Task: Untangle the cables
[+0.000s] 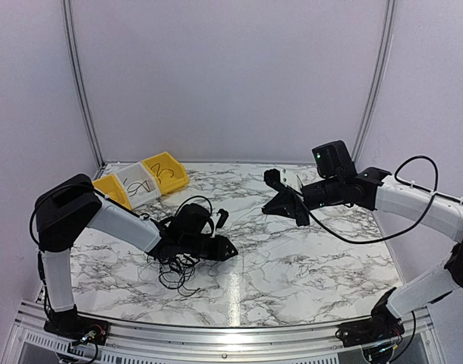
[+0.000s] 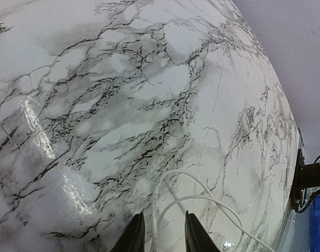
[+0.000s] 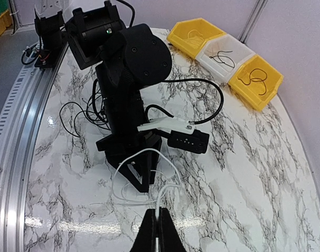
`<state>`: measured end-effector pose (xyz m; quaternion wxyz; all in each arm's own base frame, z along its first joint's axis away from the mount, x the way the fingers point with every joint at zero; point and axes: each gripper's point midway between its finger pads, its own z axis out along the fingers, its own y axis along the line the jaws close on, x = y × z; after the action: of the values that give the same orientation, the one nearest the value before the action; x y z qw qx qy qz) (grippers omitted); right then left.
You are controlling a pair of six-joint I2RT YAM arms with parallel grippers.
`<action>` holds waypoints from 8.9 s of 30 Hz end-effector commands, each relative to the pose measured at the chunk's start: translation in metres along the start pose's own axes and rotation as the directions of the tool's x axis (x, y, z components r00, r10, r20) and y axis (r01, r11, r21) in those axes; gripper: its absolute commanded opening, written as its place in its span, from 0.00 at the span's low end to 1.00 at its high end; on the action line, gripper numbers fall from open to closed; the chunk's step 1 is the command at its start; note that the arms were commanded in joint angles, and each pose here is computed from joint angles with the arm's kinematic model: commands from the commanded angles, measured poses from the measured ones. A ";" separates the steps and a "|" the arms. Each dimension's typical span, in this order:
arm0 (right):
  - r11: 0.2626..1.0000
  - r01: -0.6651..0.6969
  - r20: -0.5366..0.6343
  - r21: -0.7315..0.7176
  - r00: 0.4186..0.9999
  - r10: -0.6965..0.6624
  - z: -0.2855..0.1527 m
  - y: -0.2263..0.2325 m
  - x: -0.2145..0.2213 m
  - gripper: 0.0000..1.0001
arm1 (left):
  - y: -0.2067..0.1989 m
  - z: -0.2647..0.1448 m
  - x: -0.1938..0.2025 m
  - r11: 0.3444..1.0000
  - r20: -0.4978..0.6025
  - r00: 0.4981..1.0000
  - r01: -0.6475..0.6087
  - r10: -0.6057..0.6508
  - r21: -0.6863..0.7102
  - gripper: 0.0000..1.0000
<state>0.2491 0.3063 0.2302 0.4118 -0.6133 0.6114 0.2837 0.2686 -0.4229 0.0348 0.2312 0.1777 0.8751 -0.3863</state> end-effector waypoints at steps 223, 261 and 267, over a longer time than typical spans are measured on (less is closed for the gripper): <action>0.984 0.097 -0.330 0.147 0.943 -0.043 0.049 -0.013 0.104 0.64 | 0.323 -0.377 -0.132 0.492 0.614 0.754 0.636 -0.233 -0.594 0.45; 0.944 -0.138 -0.109 -0.301 0.988 0.110 0.155 0.035 -0.009 0.52 | 0.093 -0.303 -0.196 0.958 0.671 0.719 0.022 0.183 -0.285 0.99; 0.918 -0.173 -0.119 -0.358 0.983 0.139 0.182 0.043 -0.007 0.50 | 0.173 -0.324 -0.176 0.791 0.801 0.592 0.529 -0.086 -0.307 0.99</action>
<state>0.2360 0.4506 0.1234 0.2396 -0.6494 0.6242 0.3624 0.3982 -0.1341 0.2110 0.5273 -0.0392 0.8187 -0.2237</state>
